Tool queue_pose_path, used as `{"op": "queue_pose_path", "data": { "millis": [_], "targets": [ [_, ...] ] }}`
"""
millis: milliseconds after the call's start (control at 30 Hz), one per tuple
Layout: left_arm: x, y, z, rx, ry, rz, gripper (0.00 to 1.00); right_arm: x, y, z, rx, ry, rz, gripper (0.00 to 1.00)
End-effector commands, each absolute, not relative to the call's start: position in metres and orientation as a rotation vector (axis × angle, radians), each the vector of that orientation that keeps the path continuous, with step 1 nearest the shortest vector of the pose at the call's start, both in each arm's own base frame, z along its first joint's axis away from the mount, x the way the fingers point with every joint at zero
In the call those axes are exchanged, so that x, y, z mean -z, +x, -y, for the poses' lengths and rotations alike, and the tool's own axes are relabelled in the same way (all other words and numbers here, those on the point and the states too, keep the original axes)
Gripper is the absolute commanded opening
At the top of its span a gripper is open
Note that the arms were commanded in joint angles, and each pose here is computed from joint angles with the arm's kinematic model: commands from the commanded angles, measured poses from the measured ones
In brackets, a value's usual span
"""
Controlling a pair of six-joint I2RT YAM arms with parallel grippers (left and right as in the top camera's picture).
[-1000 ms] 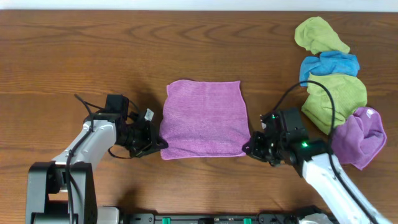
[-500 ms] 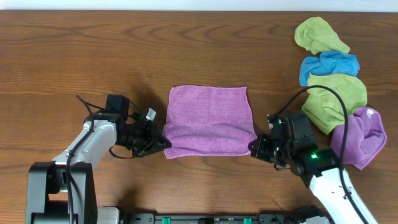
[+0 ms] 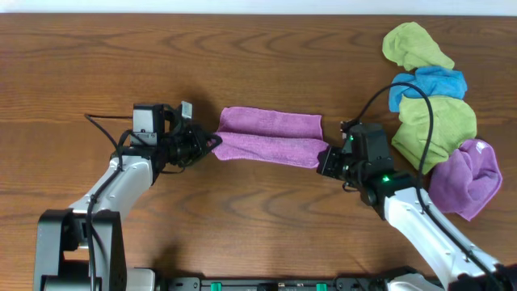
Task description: Fold the cloth
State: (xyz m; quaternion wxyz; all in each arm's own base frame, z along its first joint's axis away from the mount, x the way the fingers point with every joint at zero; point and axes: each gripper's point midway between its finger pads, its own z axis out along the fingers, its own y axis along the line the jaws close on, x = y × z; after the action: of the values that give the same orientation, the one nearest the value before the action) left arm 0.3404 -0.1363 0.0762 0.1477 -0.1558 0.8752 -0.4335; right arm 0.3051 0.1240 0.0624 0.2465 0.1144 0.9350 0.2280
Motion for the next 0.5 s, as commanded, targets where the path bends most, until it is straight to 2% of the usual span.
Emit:
{"op": "queue_pose_path", "data": {
  "millis": [0,467],
  "targets": [
    [-0.064,0.362,0.114,1.097,-0.57,-2.485,0.06,-0.06,0.319,-0.101,-0.432,0.328,-2.503,0.01],
    [-0.061,0.423,0.116,1.085,-0.557,-2.411,0.06,-0.045,0.353,-0.092,-0.307,0.281,-2.427,0.01]
  ]
}}
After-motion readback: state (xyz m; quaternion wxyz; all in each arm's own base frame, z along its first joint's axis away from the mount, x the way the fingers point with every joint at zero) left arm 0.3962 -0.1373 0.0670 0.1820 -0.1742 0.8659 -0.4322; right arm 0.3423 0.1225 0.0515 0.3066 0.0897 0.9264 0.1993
